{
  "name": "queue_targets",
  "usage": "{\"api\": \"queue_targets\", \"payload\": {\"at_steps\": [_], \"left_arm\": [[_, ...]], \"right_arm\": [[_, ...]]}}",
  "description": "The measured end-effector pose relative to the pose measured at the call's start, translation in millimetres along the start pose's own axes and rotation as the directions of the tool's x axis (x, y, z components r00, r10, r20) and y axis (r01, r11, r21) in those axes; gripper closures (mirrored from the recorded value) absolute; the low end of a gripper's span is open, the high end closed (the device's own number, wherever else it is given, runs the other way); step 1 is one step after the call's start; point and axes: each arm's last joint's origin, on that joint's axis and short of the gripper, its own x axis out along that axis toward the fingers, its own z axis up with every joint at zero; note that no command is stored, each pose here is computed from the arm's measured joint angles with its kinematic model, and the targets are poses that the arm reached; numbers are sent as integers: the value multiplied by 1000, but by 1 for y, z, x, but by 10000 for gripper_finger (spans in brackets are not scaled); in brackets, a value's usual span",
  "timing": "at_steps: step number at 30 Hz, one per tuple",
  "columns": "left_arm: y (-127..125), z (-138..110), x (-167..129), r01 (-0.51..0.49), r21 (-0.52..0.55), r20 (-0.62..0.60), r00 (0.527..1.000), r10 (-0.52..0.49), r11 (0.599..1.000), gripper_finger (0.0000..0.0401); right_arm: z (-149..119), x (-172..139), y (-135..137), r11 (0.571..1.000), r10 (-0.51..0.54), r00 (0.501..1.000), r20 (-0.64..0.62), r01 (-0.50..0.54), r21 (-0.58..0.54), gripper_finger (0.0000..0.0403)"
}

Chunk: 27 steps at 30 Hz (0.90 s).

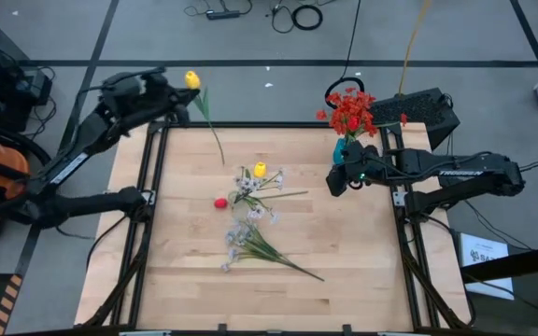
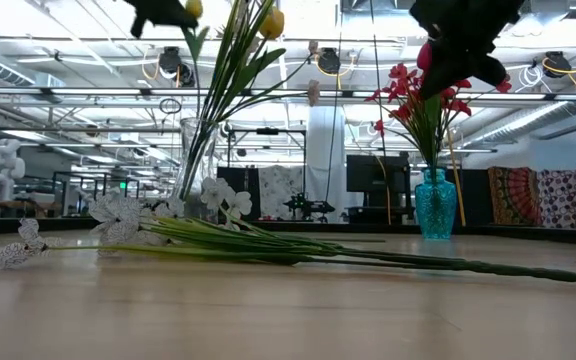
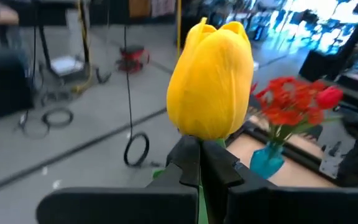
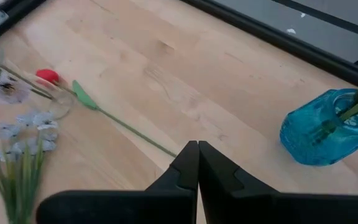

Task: Sort flowers into vase by color
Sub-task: Put the yellow flower into the transparent flower vase

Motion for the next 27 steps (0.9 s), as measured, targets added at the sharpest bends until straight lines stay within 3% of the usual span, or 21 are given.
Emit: {"api": "queue_targets", "payload": {"at_steps": [8, 14, 27], "left_arm": [[-29, 7, -42, 215, 68, 85, 972, -221, 974, 400], [-48, -5, -43, 350, 68, -27, 937, -349, 934, 400], [-78, -13, -19, 365, 177, -26, 930, -366, 914, 400]], "right_arm": [[-3, 15, 7, 1000, -29, 998, -49, 29, 3, 403], [-4, 14, 7, 1000, -7, 998, -63, 8, 7, 403], [-3, 14, 7, 1000, -2, 999, -55, 2, 11, 403]]}}
